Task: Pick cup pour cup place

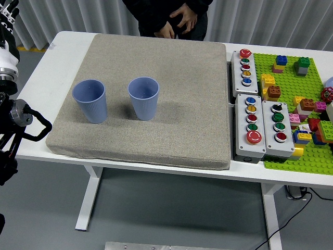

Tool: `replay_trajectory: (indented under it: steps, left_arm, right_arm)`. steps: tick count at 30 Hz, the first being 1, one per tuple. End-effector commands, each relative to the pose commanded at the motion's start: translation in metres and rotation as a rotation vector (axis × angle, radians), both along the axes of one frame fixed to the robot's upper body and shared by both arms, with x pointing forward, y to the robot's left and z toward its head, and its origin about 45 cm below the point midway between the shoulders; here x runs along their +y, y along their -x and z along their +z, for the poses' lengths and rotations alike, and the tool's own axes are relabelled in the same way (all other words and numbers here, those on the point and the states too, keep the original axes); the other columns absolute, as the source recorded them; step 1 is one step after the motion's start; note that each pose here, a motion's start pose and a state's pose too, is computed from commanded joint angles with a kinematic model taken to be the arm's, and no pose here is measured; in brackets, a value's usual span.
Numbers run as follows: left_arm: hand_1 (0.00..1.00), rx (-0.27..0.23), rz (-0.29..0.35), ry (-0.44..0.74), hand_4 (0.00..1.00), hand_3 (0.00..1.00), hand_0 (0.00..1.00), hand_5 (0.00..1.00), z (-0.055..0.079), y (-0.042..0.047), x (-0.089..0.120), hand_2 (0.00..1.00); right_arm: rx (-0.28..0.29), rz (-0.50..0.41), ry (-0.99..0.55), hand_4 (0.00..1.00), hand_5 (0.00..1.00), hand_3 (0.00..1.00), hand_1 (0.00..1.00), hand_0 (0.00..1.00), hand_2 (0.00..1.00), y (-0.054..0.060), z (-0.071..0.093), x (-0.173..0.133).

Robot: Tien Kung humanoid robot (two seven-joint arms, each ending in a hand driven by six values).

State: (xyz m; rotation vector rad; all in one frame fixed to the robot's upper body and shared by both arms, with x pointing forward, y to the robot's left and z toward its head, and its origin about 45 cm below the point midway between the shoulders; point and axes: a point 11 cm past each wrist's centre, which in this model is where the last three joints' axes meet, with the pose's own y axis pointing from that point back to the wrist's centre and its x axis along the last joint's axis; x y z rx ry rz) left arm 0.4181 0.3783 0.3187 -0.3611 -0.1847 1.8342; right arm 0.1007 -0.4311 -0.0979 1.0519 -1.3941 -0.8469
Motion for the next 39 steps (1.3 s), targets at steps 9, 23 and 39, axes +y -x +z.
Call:
replay_trajectory:
  steps: [9,23,39]
  left_arm:
    - [0.824,0.001,0.023,0.001,0.822,0.917,0.848,0.998,-0.0015,0.0019,0.0047,0.867]
    - [0.821,-0.008,0.029,0.003,0.819,0.917,0.836,0.998,0.0022,0.0015,0.0064,0.866]
    - [0.820,-0.013,0.029,-0.005,0.815,0.915,0.835,0.998,0.0052,0.0006,0.0054,0.866]
  right_arm:
    - [0.005,-0.001,0.000,0.158,0.314,0.615,0.695,0.698,0.628,0.0031,-0.0007,-0.0001]
    - [-0.004,-0.003,0.000,0.158,0.316,0.615,0.695,0.698,0.629,-0.0010,0.0003,-0.0002]
    - [-0.013,-0.006,0.001,0.158,0.314,0.615,0.695,0.698,0.629,-0.0047,0.0013,-0.0008]
